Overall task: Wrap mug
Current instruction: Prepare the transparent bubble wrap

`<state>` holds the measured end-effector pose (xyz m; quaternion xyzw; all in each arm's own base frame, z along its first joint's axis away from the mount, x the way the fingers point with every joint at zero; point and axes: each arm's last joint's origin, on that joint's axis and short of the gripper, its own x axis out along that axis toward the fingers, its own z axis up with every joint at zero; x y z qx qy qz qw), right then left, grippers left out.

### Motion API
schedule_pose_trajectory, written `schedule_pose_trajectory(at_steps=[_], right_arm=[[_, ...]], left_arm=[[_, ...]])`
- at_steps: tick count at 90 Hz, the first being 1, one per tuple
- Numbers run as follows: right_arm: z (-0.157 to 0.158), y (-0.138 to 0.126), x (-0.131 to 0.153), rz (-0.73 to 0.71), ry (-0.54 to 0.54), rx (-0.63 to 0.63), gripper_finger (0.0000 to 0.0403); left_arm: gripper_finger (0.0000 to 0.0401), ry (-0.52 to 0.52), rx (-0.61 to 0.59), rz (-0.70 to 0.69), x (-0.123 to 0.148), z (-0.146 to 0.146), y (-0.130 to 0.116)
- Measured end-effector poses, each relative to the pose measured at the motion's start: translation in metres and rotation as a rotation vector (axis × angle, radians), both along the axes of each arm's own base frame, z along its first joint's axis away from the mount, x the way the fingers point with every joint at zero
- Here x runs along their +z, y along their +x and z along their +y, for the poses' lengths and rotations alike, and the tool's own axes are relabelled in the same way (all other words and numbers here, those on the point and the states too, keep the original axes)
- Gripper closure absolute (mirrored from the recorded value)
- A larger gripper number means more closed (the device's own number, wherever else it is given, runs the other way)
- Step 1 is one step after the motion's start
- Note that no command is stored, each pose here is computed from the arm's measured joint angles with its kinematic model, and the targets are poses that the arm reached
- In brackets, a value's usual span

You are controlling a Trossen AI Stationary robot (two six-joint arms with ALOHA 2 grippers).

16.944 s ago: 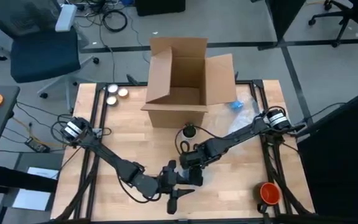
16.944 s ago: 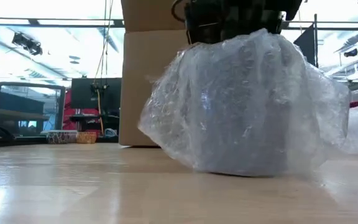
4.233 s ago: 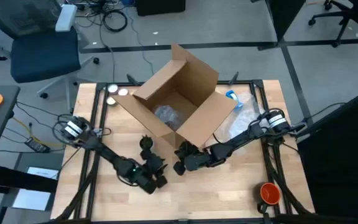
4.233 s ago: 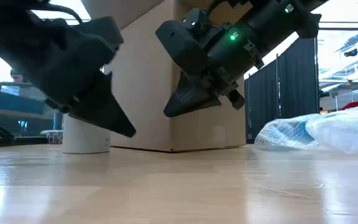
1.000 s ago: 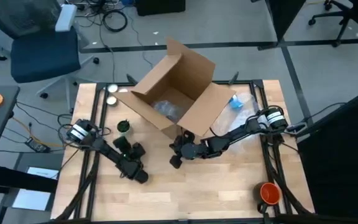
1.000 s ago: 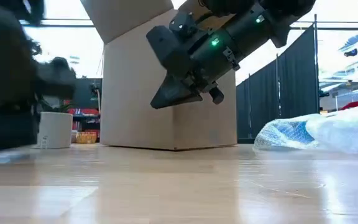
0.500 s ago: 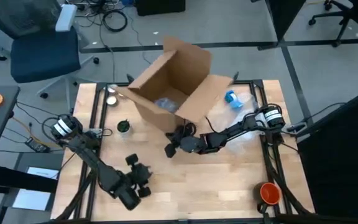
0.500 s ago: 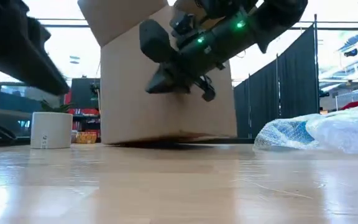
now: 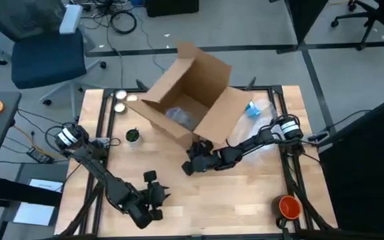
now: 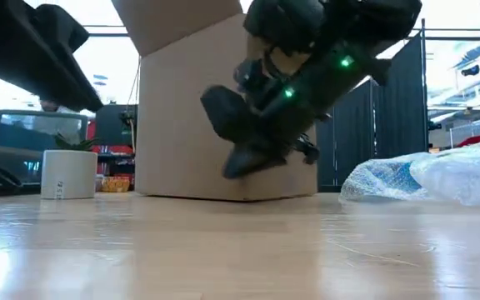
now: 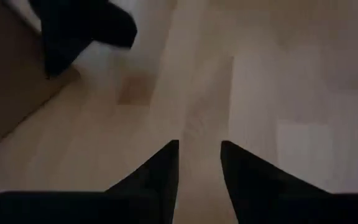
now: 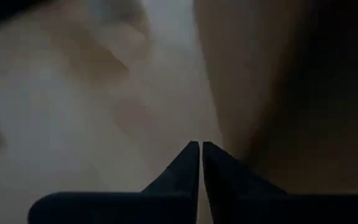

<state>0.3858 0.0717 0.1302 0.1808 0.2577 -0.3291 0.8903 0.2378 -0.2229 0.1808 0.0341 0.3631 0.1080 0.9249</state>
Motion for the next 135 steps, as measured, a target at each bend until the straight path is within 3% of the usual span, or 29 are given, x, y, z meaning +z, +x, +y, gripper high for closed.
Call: schedule_pose_trajectory(at_steps=[21,40,63,76,85,96,121,135], right_arm=[[-0.015,-0.028,0.021,0.156,-0.145,-0.16,0.0403],[-0.029,-0.053,0.032,0.368,-0.199,-0.184,0.0403],[-0.017,-0.089,0.049,0.696,-0.048,0.015,0.0403],[-0.006,-0.118,0.068,0.798,-0.034,-0.002,0.0403],[-0.003,-0.13,0.072,0.78,-0.111,-0.075,0.0403],[-0.007,-0.135,0.057,0.722,-0.155,-0.137,0.0403],[-0.034,-0.15,-0.008,0.598,0.028,-0.216,0.0403],[-0.037,-0.149,-0.02,0.448,0.094,-0.246,0.0403]], left_arm=[[0.0296,-0.018,0.006,0.002,0.0,0.0,0.0],[0.0296,-0.026,0.006,-0.007,0.001,-0.001,0.001],[0.0296,-0.035,0.006,-0.015,0.002,-0.002,0.001],[0.0295,-0.073,0.006,-0.05,0.004,-0.005,0.004],[0.0295,-0.113,0.006,-0.088,0.006,-0.008,0.007],[0.0295,-0.187,0.008,-0.158,0.012,-0.012,0.013],[0.0295,-0.401,0.019,-0.368,0.032,-0.022,0.028],[0.0295,-0.513,0.018,-0.475,0.044,-0.027,0.032]])
